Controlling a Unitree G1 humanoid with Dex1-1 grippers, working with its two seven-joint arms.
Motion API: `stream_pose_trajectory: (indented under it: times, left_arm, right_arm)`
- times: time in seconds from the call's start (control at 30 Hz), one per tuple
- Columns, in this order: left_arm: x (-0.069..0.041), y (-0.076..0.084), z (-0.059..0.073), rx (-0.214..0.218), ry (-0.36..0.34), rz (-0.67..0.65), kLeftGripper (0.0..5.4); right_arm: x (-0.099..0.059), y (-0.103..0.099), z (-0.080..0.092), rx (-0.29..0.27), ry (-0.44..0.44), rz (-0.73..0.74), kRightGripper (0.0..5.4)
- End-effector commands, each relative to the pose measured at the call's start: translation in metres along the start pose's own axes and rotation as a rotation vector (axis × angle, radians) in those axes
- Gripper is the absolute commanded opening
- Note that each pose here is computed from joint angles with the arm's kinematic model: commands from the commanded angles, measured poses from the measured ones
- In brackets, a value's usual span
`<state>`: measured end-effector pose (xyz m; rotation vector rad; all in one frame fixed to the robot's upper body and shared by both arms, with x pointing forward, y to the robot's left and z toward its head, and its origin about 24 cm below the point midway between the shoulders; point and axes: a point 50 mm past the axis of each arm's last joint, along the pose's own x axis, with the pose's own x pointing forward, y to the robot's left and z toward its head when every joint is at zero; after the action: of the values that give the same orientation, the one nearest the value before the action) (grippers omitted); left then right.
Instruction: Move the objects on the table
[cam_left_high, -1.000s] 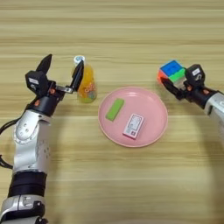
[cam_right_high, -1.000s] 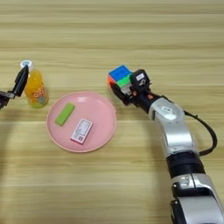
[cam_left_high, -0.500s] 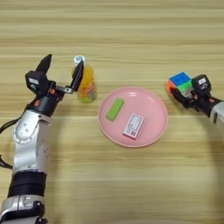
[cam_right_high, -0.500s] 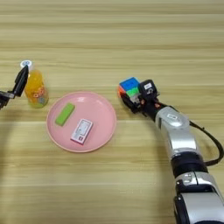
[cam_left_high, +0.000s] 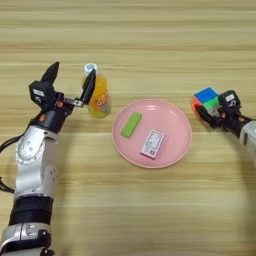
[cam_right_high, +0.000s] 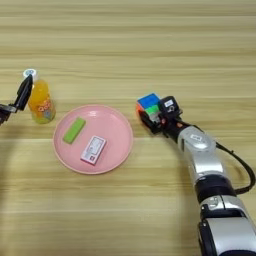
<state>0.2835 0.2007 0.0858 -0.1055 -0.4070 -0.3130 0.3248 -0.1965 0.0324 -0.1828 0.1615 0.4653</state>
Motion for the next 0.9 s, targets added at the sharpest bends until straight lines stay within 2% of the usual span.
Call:
stream_pose_trajectory:
  times: [0.03, 0.3, 0.43, 0.9]
  left_arm:
    - [0.000, -0.001, 0.000, 0.014, 0.000, -0.003, 5.40]
    - [-0.001, 0.000, 0.001, 0.017, -0.001, -0.003, 5.40]
    - [0.001, -0.003, 0.008, 0.027, -0.029, -0.020, 5.40]
    - [0.002, -0.024, 0.023, 0.052, -0.067, -0.135, 5.40]
  right_arm:
    - [0.001, 0.001, 0.007, -0.025, -0.023, 0.014, 4.12]
    - [0.001, 0.004, 0.023, -0.043, -0.097, 0.022, 4.91]
    - [0.001, 0.003, 0.030, -0.046, -0.125, 0.017, 5.37]
    - [0.000, 0.010, 0.049, -0.060, -0.201, 0.030, 5.37]
